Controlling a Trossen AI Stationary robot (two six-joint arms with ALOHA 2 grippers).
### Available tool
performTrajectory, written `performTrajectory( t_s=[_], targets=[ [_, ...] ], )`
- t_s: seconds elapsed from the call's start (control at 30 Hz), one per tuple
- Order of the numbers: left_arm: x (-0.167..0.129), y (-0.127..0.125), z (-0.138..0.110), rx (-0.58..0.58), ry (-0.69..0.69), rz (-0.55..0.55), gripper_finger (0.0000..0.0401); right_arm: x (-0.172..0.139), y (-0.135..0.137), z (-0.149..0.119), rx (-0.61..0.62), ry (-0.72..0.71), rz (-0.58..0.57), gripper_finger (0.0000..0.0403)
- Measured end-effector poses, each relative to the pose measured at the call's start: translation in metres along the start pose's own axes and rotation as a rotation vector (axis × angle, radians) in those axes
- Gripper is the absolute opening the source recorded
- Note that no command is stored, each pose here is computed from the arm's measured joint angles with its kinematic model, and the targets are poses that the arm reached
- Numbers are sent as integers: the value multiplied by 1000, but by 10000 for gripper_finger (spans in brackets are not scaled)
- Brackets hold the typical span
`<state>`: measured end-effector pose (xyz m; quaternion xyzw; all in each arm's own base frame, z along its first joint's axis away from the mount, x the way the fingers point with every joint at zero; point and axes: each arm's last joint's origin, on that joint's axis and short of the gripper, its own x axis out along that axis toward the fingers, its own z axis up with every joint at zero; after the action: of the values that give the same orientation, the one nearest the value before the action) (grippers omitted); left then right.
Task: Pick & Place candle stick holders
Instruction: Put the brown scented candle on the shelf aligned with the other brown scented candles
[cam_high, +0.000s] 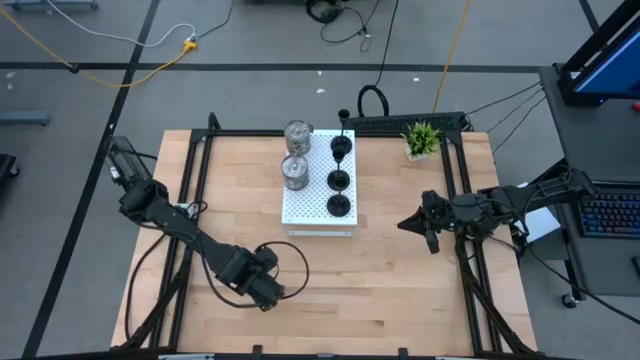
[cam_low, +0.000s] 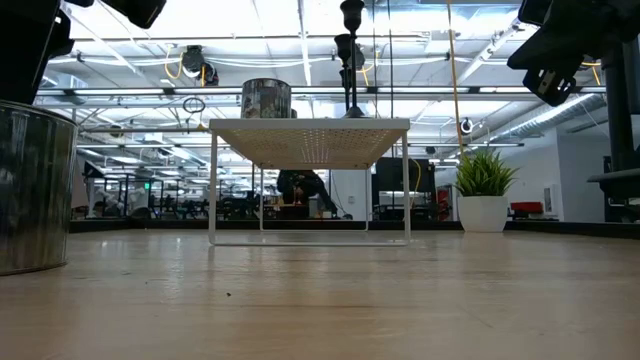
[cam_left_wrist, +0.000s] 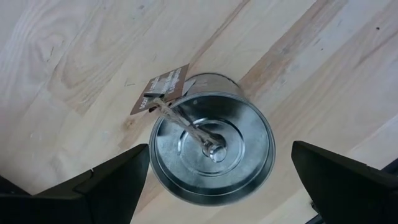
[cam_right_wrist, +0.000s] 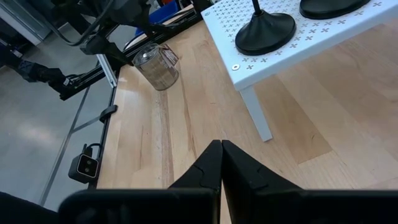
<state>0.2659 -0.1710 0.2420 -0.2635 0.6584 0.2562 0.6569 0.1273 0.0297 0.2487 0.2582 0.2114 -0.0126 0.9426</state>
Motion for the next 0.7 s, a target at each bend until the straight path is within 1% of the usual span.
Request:
performTrajectory(
  t_s=[0.33, 0.7],
  targets=[
    [1, 0, 0, -17, -9, 4, 399, 0, 0, 0, 0, 1, -1, 0],
    [10, 5, -1, -44, 1, 36, 399, 0, 0, 0, 0, 0, 0, 0]
  ],
)
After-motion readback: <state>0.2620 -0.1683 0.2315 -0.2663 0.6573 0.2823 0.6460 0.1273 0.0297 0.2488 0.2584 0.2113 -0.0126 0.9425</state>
